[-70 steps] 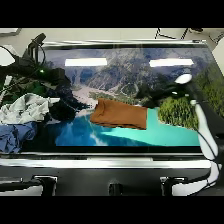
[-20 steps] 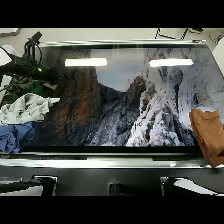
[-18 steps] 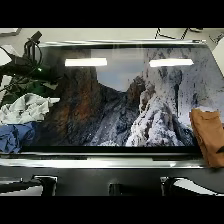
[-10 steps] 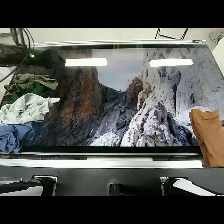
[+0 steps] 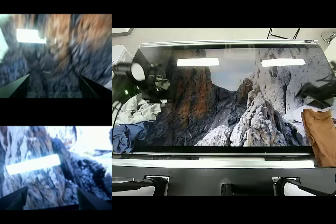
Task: Fold the clothes and pants, and hang the long-sleeved shirts on hangers.
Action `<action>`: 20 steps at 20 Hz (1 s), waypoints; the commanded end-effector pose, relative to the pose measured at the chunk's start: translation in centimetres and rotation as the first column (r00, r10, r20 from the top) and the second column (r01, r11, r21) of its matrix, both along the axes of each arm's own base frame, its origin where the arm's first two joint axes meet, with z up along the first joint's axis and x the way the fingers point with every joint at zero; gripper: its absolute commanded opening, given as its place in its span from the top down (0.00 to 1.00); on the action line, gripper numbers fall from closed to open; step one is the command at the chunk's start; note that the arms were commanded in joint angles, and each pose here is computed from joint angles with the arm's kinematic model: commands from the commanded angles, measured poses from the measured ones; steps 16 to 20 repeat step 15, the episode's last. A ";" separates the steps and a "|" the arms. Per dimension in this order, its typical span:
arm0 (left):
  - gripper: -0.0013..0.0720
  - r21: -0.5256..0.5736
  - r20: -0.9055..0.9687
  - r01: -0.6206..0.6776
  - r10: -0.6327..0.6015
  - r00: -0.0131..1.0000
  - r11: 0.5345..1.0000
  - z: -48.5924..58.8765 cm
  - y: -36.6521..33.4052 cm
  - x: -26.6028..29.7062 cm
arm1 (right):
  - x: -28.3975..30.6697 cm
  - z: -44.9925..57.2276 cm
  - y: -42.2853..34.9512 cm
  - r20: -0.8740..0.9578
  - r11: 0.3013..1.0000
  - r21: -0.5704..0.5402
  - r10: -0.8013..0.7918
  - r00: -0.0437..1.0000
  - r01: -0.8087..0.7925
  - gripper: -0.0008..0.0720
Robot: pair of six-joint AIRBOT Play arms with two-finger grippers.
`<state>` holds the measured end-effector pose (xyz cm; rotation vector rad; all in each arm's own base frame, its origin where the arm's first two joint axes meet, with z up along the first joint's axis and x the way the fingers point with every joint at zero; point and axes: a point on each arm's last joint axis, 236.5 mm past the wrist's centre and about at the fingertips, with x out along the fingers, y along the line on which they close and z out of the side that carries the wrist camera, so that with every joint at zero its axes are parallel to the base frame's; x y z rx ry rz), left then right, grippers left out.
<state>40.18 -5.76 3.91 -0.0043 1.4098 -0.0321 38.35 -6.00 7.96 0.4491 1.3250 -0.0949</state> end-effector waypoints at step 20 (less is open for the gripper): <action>0.01 -0.009 0.013 0.009 -0.009 1.000 1.000 -3.5 -0.5 -2.4 | -0.7 -2.5 3.0 -0.065 0.996 -0.029 0.083 0.994 -0.086 0.04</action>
